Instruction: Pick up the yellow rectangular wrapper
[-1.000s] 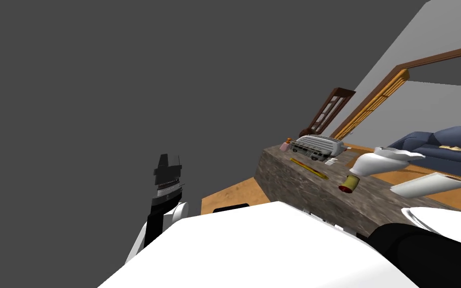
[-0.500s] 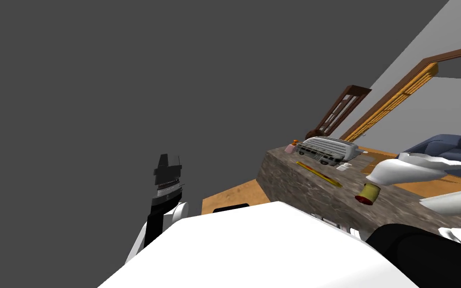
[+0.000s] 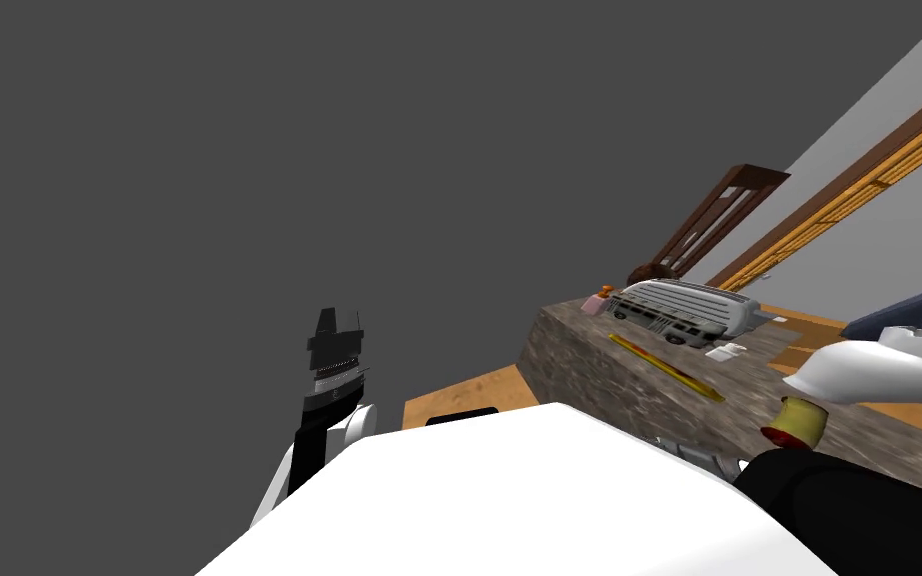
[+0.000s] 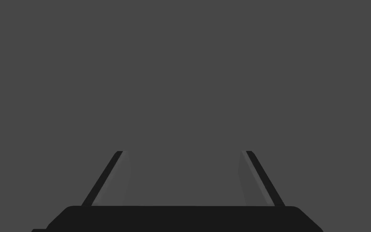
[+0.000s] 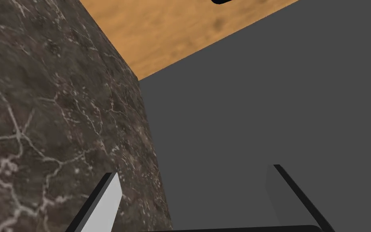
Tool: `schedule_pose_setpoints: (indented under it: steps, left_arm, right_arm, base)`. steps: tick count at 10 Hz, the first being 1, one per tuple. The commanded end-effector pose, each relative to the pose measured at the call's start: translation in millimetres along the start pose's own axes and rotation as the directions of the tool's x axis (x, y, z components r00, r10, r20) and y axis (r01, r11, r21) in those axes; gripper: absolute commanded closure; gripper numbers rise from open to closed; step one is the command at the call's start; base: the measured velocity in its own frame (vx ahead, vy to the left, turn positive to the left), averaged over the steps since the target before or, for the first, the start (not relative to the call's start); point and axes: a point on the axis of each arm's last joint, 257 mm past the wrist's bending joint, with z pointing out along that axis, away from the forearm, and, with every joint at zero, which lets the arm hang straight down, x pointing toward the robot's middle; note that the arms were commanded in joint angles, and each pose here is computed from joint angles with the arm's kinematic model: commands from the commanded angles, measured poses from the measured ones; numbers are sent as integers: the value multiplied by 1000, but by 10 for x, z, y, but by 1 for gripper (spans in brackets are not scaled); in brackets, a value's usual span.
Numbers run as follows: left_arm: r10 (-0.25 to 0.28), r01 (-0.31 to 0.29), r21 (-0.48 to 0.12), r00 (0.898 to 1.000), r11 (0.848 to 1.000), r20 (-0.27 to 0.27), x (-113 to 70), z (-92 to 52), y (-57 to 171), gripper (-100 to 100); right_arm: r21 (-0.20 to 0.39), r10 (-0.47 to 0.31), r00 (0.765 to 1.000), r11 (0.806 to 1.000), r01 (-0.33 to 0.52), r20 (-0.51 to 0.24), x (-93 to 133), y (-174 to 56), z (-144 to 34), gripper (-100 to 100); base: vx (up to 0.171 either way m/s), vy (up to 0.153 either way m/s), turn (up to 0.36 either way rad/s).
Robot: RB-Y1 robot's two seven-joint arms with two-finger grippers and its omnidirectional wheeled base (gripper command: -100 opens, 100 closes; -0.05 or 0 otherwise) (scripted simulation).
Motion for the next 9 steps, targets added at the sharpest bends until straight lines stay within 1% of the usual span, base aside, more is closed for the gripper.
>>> schedule_pose_setpoints:
  steps: [1,2,3,4,5,6,7,8,9]
  left_arm:
    - [0,0,0,1000,1000,0,0,0,0,0]
    - [0,0,0,1000,1000,0,0,0,0,0]
    - [0,0,0,1000,1000,0,0,0,0,0]
    - [0,0,0,1000,1000,0,0,0,0,0]
    - [0,0,0,1000,1000,0,0,0,0,0]
    - [0,0,0,1000,1000,0,-1,0,0,0]
    - [0,0,0,1000,1000,0,0,0,0,0]
    - [0,0,0,1000,1000,0,0,0,0,0]
    - [0,0,0,1000,1000,0,0,0,0,0]
  right_arm:
    - [52,-51,997,997,54,-57,32,-242,-168,-100]
    - [54,-60,996,996,64,-62,1,-256,-182,-100]
    - [92,-96,989,990,106,-110,26,-444,-321,-100]
    - [125,-126,980,981,146,-155,49,-613,-455,-100]
    - [127,-136,978,979,157,-161,9,-627,-471,-100]
    - [127,-136,978,979,157,-161,9,-627,-471,-100]
    - [155,-165,965,968,198,-206,10,-783,-606,-100]
    - [177,-187,951,956,234,-247,15,-918,-730,-100]
    - [195,-204,937,944,264,-284,26,-1032,-841,-100]
  base:
    - [86,-69,100]
    - [71,-61,66]
    - [78,-77,123]
    - [151,-149,172]
    - [119,-130,79]
    - [34,-48,-3]
    - [50,-56,100]
    - [107,-164,155]
    - [125,-223,180]
